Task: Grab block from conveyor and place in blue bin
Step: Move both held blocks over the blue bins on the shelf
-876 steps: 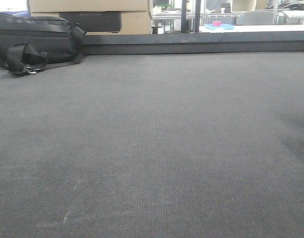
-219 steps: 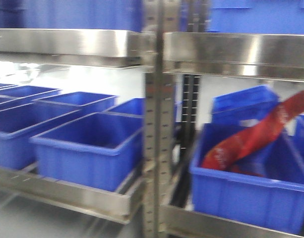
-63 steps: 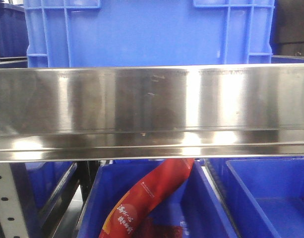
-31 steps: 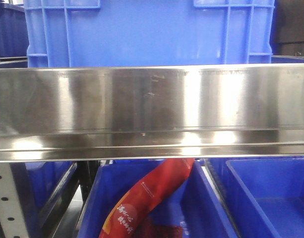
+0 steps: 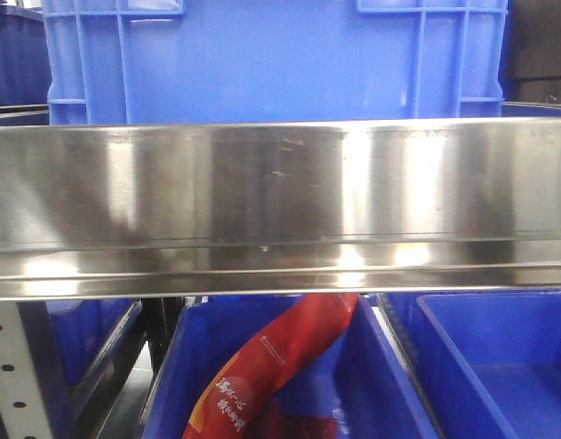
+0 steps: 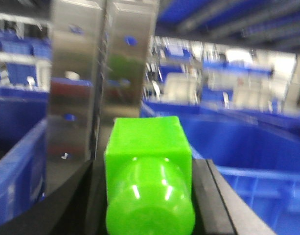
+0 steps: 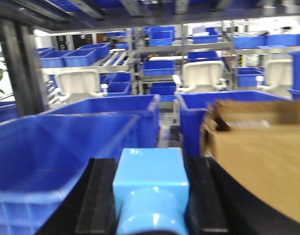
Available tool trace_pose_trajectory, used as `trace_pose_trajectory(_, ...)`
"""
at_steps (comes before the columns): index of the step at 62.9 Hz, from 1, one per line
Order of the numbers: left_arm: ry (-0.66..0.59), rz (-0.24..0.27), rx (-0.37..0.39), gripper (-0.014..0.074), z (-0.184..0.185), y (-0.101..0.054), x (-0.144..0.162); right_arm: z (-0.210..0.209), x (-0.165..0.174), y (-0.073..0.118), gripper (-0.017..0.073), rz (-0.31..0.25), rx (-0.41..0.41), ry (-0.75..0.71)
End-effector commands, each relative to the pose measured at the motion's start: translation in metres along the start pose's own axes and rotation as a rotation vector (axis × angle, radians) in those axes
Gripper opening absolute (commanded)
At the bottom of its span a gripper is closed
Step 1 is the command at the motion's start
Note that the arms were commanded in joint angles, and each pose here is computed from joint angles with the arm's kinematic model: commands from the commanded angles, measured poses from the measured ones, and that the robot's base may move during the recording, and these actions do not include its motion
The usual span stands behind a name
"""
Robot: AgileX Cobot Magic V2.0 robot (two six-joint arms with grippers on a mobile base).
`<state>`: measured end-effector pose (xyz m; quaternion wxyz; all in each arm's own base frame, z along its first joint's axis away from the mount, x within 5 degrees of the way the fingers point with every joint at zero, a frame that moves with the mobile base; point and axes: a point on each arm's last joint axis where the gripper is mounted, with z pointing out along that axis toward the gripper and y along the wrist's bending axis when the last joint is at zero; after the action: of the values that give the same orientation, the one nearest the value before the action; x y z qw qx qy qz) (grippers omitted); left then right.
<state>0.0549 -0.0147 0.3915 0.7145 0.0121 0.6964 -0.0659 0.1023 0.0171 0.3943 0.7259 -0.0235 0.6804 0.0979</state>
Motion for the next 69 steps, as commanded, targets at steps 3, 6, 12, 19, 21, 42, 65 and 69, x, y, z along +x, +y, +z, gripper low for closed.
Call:
trace_pose_trajectory(3, 0.101, 0.063, 0.045, -0.0111, 0.027, 0.001, -0.014, 0.03, -0.013, 0.008, -0.0162, -0.054, -0.048, 0.032)
trace_pose_trajectory(6, 0.124, 0.062, 0.06, -0.0111, 0.037, 0.002, -0.019, 0.041, -0.016, 0.011, -0.0162, -0.057, -0.067, 0.05)
trace_pose_trajectory(12, 0.179, 0.048, 0.092, -0.0111, 0.061, 0.004, -0.032, 0.067, -0.023, 0.022, -0.0162, -0.056, -0.114, 0.076)
trace_pose_trajectory(19, 0.222, 0.041, 0.132, -0.0111, 0.085, 0.004, -0.045, 0.093, -0.03, 0.036, -0.0162, -0.054, -0.168, 0.093)
trace_pose_trajectory(21, 0.226, 0.044, 0.146, -0.0111, 0.091, 0.003, -0.049, 0.099, -0.031, 0.04, -0.0162, -0.054, -0.183, 0.099)
trace_pose_trajectory(42, 0.193, 0.115, 0.392, -0.0111, 0.152, -0.047, -0.069, 0.149, -0.031, 0.081, -0.0162, -0.056, -0.3, 0.146)
trace_pose_trajectory(65, 0.233, -0.018, 0.515, -0.0111, 0.22, -0.117, -0.035, 0.169, -0.018, 0.107, -0.0162, -0.037, -0.363, 0.12)
trace_pose_trajectory(69, 0.249, -0.055, 0.504, -0.0111, 0.234, -0.122, -0.03, 0.174, -0.016, 0.108, -0.0162, -0.032, -0.361, 0.107)
